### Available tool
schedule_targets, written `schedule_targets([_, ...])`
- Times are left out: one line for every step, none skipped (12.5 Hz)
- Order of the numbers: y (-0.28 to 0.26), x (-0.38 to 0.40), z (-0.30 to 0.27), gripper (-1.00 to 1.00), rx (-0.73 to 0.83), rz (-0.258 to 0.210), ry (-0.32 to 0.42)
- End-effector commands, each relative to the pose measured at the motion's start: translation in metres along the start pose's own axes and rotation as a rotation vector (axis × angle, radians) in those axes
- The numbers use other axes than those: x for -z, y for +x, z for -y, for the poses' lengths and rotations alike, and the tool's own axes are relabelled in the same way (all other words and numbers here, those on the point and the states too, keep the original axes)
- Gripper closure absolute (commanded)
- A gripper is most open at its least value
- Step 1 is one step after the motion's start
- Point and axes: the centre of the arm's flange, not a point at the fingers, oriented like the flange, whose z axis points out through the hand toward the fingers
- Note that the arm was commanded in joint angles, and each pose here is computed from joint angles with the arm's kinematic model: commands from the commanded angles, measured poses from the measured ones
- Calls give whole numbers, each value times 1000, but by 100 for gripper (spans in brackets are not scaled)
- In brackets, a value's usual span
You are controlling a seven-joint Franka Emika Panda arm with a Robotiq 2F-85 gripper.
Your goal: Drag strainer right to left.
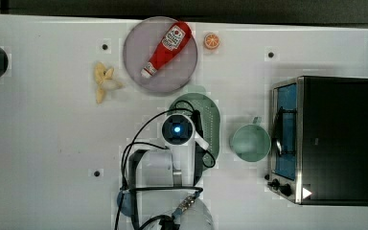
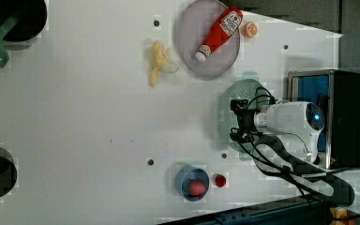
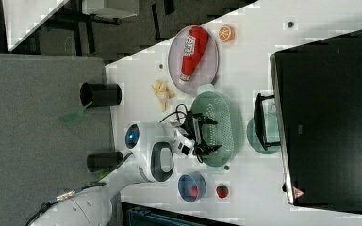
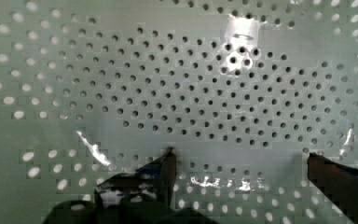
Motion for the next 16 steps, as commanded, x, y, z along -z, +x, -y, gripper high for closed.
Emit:
schedule_targets([-15, 14, 9, -100, -53, -12, 26])
schedule_targets([-22, 13, 10, -100, -73, -10, 26])
schedule_targets([-33, 13, 11, -100, -78, -8, 29])
schedule_targets([-43, 14, 12, -100, -84, -7, 29])
schedule_targets([-55, 14, 13, -100, -85, -5, 32])
schedule_targets([-67, 15, 13, -100, -86, -4, 33])
schedule_targets([-79, 15, 13, -100, -90, -2, 35])
schedule_targets([-90, 16, 13, -100, -99, 0, 36])
schedule_targets([-102, 16, 13, -100, -106, 2, 37])
schedule_targets([-115, 16, 13, -100, -97, 5, 40])
schedule_targets([-127, 16, 15, -100, -94, 9, 42])
schedule_targets([-138, 16, 16, -100, -91, 15, 44])
schedule_targets([-148, 15, 18, -100, -87, 23, 43])
schedule_targets([-157, 13, 20, -100, -87, 33, 44])
schedule_targets([-166, 13, 24, -100, -91, 43, 46])
schedule_targets([-175, 12, 26, -100, -94, 53, 47])
